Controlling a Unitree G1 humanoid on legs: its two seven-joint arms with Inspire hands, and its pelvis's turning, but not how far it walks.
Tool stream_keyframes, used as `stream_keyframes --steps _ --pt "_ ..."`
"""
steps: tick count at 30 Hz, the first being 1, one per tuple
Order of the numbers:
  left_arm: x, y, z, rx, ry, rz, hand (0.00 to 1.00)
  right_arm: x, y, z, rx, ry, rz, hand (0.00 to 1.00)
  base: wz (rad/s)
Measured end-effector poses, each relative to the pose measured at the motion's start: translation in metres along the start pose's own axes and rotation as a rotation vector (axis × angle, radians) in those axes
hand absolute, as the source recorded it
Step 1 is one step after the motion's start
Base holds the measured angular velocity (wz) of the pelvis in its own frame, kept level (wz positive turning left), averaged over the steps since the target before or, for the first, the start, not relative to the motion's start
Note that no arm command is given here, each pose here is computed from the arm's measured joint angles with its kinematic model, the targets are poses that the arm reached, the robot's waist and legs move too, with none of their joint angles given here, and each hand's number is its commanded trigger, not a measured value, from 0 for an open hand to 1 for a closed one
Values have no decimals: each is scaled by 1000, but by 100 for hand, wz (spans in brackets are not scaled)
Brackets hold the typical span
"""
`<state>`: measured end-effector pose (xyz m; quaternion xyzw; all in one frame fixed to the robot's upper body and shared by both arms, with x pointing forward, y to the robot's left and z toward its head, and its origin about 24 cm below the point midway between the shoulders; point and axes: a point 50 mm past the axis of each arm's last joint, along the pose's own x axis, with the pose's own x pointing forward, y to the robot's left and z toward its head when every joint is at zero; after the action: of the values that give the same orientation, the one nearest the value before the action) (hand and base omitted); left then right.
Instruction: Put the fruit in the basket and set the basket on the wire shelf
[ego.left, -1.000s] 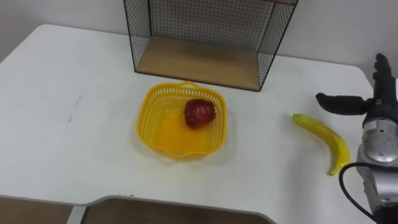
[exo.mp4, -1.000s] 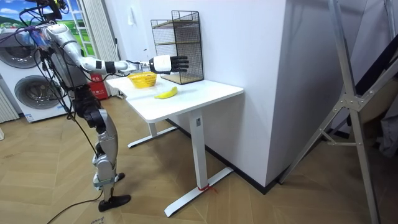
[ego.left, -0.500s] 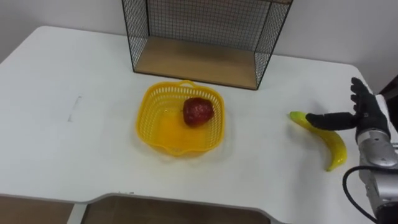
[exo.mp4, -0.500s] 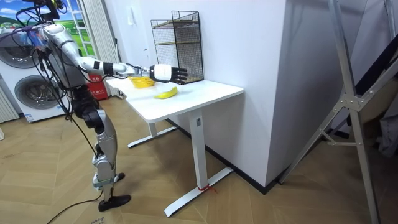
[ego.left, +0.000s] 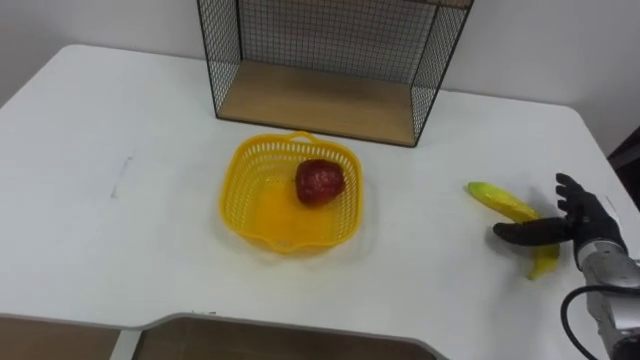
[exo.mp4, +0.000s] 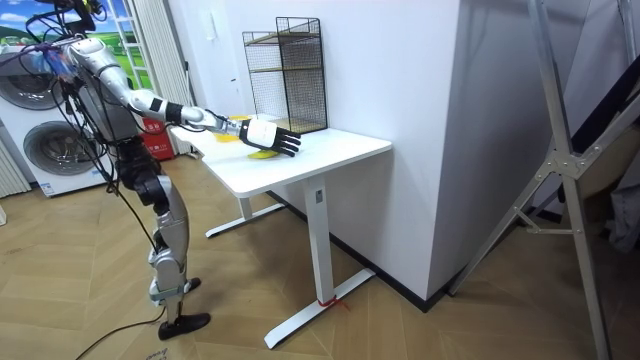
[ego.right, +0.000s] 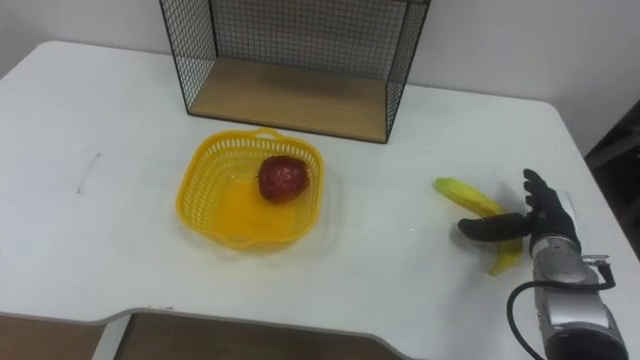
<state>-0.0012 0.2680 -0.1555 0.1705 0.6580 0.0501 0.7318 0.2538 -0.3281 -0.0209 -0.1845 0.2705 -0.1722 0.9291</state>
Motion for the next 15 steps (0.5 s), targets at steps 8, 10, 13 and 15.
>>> stream_keyframes --steps 8,10,13,15 --pt "0 4 -3 5 14 8 0 -1 1 -6 -65 19 23 0 1" --pt "0 4 -6 5 27 4 0 -1 1 -6 -86 21 31 0 5" --pt "0 4 -9 5 38 1 0 -1 1 -13 -98 47 45 0 7" --pt "0 4 -9 5 38 0 0 -2 -1 -18 -106 65 54 0 3"
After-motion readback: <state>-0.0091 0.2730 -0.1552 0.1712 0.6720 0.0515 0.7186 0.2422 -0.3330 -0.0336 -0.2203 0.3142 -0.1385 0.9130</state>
